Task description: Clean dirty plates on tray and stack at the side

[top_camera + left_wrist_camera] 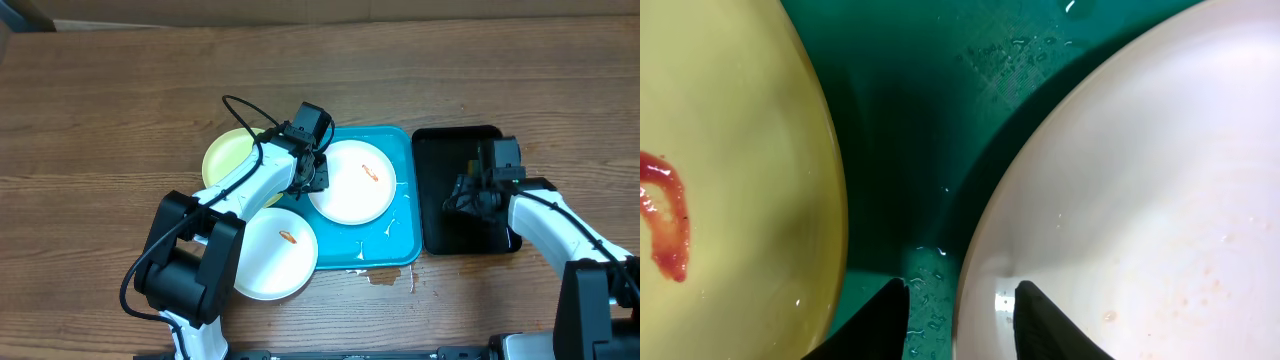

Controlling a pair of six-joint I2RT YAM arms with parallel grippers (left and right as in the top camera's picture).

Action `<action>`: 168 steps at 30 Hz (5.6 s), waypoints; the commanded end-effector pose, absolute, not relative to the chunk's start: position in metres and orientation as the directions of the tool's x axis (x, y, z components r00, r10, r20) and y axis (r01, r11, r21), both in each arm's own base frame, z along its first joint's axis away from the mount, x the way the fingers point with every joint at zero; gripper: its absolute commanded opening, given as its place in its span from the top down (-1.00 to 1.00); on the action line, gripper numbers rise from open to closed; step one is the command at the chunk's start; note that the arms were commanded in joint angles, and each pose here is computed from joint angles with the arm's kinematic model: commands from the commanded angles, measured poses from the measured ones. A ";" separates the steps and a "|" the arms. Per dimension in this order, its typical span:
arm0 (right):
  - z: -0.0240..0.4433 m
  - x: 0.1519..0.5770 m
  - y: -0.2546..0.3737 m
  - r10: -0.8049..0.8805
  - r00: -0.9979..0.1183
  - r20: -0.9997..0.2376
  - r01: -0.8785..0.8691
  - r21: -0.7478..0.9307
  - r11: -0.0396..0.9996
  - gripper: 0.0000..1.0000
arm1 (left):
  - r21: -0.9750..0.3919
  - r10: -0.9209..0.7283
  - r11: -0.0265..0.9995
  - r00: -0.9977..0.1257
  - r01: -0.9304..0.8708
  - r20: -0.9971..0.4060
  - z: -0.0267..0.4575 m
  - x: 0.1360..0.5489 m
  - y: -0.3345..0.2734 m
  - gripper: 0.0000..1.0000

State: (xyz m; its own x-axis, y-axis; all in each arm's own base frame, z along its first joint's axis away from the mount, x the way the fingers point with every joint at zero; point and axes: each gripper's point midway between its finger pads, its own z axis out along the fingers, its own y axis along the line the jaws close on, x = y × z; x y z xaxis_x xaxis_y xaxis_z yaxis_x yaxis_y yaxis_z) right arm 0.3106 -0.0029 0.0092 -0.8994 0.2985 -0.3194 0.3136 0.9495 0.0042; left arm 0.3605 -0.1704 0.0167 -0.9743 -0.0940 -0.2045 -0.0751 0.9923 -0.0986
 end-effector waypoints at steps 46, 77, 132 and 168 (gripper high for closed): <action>0.010 0.326 0.007 0.310 -0.885 -0.348 0.303 0.075 0.950 -0.20 | -0.094 -0.113 0.991 -0.973 -0.095 -0.203 0.013 0.362 -0.167 0.08; 0.028 0.344 0.017 0.299 -0.886 -0.355 0.272 0.126 0.954 -0.09 | -0.094 -0.112 0.991 -0.973 -0.095 -0.203 0.013 0.362 -0.167 -0.16; 0.025 0.309 0.016 0.301 -0.930 -0.213 0.291 0.078 0.954 0.24 | -0.064 -0.081 0.995 -0.985 -0.072 -0.155 0.010 0.345 -0.171 0.41; 0.026 0.321 0.013 0.304 -0.923 -0.234 0.296 0.067 0.953 0.93 | -0.071 -0.083 0.995 -0.980 -0.071 -0.178 0.011 0.350 -0.173 0.36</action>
State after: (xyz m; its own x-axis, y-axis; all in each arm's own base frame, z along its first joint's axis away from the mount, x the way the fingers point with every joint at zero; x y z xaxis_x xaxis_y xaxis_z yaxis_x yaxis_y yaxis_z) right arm 0.3067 0.0139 0.0114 -0.9320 0.3007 -0.2023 0.2943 0.9537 0.0615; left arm 0.3499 -0.1718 0.0148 -0.9809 -0.0905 -0.1724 -0.0772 0.9936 -0.0822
